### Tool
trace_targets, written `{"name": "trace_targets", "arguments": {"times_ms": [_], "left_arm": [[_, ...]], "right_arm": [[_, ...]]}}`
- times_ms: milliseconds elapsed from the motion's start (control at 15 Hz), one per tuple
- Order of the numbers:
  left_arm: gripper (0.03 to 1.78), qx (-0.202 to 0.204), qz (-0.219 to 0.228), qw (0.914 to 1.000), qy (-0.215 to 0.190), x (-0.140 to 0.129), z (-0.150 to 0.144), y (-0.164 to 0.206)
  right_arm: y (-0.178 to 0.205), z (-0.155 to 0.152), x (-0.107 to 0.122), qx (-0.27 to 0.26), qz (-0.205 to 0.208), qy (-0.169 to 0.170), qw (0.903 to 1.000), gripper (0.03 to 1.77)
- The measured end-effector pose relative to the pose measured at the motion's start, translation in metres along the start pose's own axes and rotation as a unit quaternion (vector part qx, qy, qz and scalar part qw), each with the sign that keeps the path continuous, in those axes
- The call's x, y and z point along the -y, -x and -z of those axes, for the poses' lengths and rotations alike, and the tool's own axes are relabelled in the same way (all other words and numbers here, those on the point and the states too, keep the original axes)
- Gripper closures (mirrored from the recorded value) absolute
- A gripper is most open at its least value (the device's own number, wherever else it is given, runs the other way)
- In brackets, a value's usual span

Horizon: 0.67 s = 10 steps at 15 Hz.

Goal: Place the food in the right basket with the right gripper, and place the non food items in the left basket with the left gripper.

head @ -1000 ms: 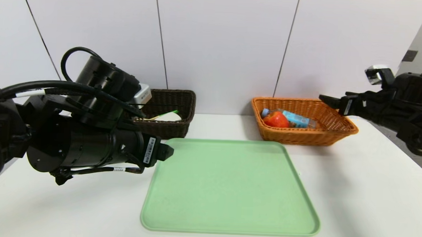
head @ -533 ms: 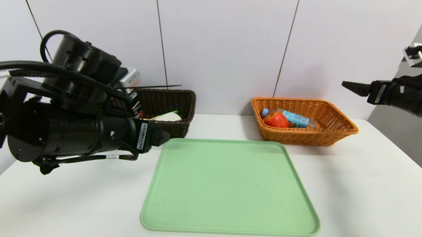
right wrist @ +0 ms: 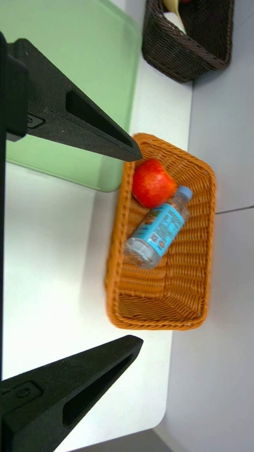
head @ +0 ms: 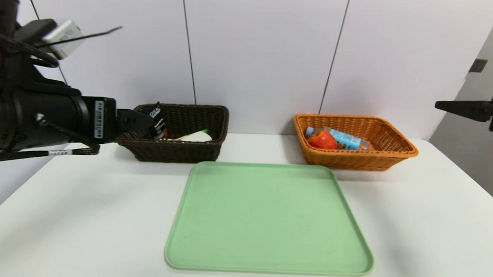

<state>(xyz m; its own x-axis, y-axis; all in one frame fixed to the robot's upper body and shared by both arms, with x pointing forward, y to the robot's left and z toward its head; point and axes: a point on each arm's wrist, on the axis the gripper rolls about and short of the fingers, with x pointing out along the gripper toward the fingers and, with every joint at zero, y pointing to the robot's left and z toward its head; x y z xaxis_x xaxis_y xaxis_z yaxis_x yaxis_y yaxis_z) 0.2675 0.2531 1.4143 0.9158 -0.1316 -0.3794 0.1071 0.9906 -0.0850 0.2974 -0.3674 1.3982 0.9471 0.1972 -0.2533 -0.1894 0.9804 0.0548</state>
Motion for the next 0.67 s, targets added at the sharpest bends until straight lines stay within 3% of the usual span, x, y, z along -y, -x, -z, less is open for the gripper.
{"name": "trace_targets", "arguments": {"times_ms": [267, 667], "left_arm": [[0.12, -0.002, -0.053, 0.9984, 0.019, -0.029, 0.01, 0.024], [0.12, 0.026, -0.107, 0.9932, 0.036, -0.056, 0.037, 0.078]], "right_arm": [[0.055, 0.012, -0.02, -0.002, 0.043, 0.017, 0.9989, 0.11], [0.124, 0.028, -0.046, 0.044, 0.11, 0.033, 0.9925, 0.11]]}}
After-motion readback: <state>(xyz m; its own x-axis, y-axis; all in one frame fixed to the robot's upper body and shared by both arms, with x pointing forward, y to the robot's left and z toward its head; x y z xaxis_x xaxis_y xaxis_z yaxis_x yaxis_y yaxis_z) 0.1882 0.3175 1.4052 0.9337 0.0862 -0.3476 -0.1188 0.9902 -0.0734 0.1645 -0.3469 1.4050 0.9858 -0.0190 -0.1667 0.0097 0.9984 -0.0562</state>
